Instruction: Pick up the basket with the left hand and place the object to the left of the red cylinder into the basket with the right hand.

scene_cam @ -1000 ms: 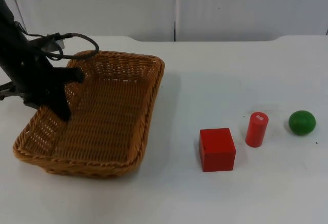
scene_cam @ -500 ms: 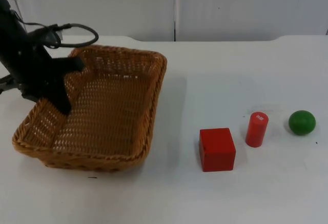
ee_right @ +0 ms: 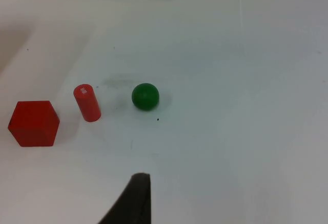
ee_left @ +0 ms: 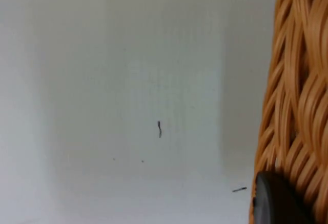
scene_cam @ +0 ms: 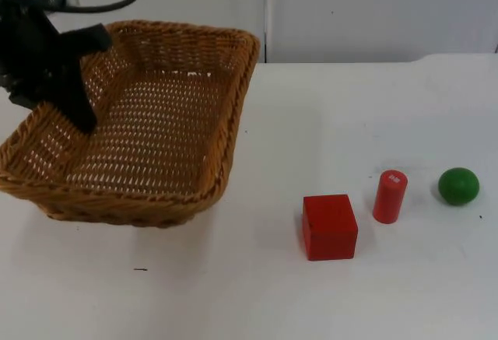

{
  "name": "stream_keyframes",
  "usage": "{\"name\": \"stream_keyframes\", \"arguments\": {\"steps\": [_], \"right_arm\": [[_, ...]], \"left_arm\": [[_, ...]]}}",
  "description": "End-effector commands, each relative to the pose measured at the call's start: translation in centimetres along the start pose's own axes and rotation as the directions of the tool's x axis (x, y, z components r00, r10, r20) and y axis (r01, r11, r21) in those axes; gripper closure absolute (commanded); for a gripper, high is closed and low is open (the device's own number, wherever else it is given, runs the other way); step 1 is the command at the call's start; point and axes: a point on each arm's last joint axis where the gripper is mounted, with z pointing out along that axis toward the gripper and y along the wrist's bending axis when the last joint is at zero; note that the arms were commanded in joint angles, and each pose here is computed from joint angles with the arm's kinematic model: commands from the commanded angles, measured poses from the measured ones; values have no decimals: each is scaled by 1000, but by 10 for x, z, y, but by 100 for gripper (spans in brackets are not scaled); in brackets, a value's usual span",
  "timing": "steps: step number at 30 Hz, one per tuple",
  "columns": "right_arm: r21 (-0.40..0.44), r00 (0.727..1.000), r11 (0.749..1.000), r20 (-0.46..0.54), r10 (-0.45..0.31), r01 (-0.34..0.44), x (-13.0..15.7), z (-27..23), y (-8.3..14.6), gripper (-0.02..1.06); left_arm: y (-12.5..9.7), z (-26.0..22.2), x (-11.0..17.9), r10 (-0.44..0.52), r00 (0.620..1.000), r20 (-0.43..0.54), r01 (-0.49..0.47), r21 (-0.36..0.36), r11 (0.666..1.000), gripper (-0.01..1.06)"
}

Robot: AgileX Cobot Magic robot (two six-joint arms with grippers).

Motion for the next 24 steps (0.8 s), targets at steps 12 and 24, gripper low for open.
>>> {"name": "stream_keyframes", "arguments": {"steps": [12,24], "right_arm": [[6,1000,1000,6,-3,3,0,0,0,-1],[6,1000,1000,6,-3,3,0,0,0,-1]], "left_arm": [[-33,-43,31,-37,997,68,28,124,992,105],[-47,-62,83,-45,996,81,33,146,989,105]]}}
